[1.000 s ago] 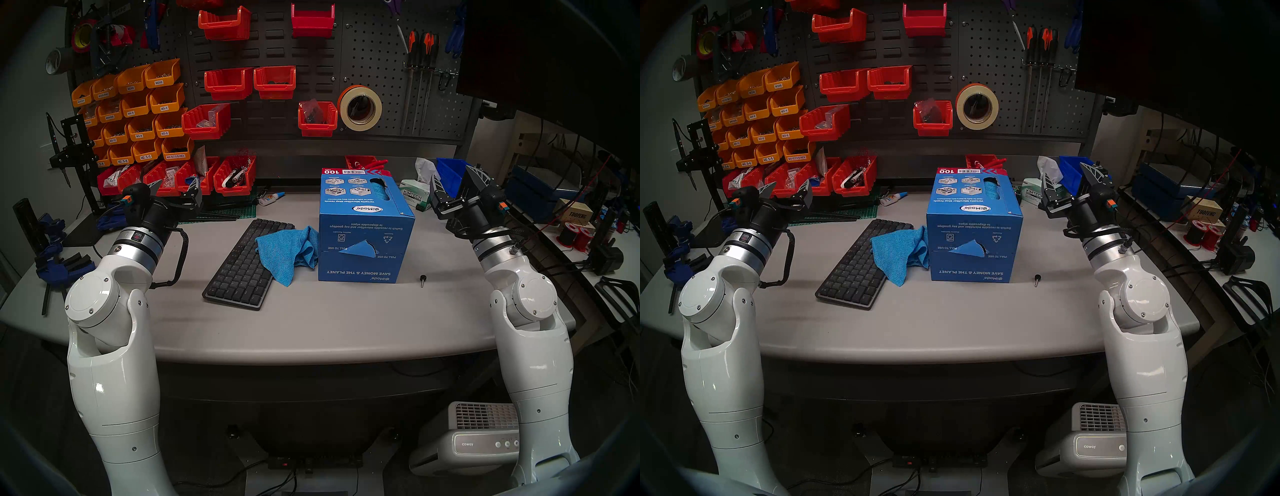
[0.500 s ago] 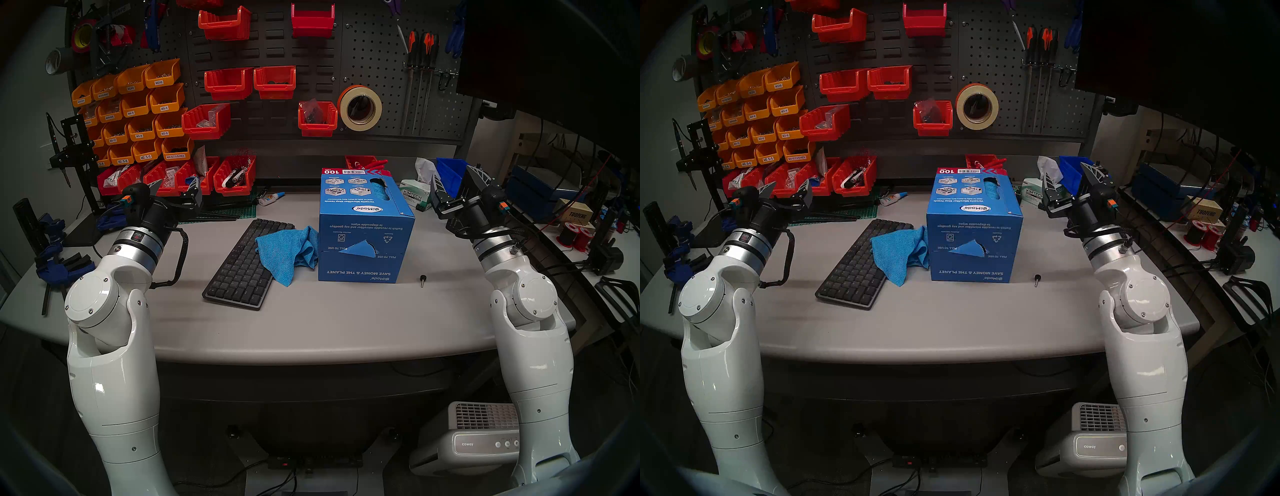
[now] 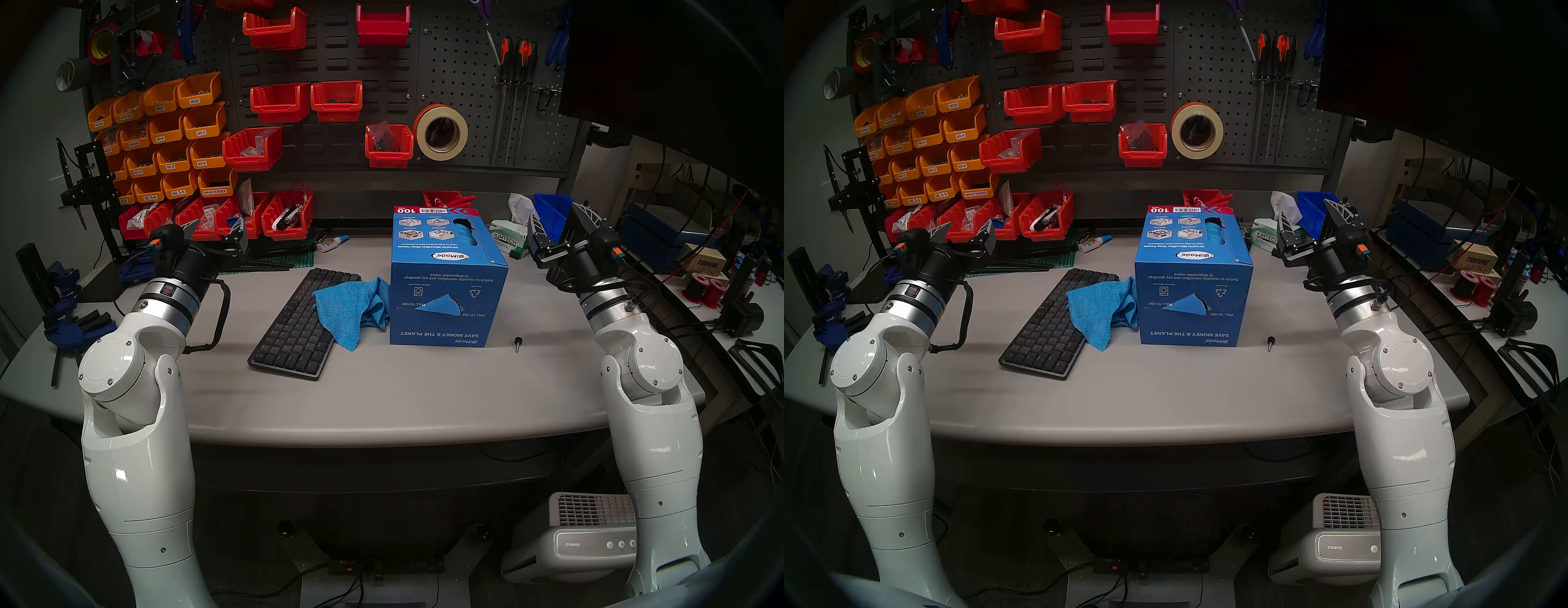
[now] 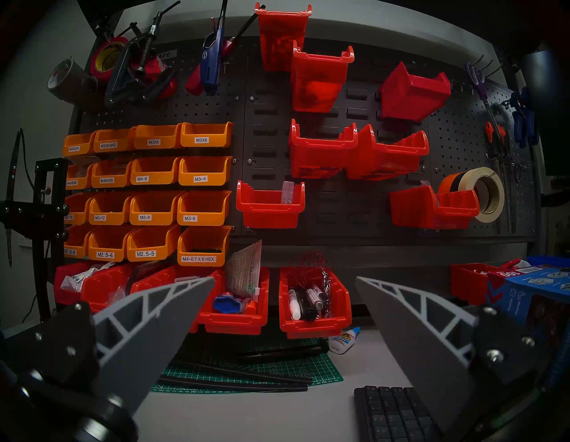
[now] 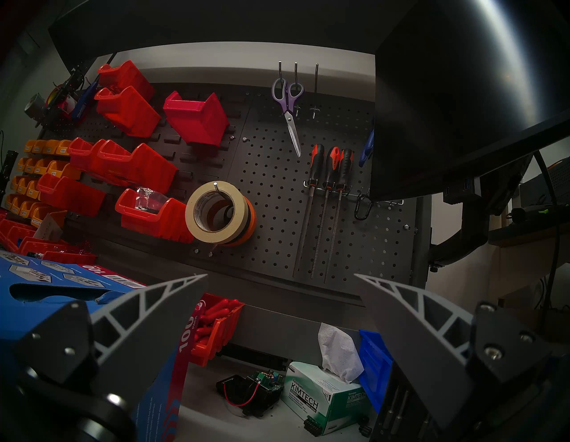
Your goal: Take out a shop towel
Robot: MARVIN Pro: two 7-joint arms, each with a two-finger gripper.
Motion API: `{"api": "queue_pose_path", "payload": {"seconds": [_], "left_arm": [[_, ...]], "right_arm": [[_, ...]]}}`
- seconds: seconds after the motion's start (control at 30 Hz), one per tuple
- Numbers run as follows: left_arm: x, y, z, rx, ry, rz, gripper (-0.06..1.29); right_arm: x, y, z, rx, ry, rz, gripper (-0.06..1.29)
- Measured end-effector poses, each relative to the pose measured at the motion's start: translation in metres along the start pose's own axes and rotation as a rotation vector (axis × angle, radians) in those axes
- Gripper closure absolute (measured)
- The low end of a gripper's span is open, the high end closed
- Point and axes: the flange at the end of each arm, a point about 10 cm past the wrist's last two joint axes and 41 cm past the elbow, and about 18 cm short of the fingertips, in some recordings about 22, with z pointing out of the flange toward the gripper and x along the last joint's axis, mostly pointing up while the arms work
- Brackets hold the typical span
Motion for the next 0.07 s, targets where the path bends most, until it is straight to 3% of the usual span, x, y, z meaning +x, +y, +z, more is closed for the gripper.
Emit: {"api": "queue_pose_path", "payload": {"seconds": [0.07], "left_arm": [[0.0000,-0.0001,0.0000,0.000,0.000,0.000,-0.02]], "right_arm": [[0.0000,0.0000,0.0000,0.000,0.000,0.000,-0.01]]}}
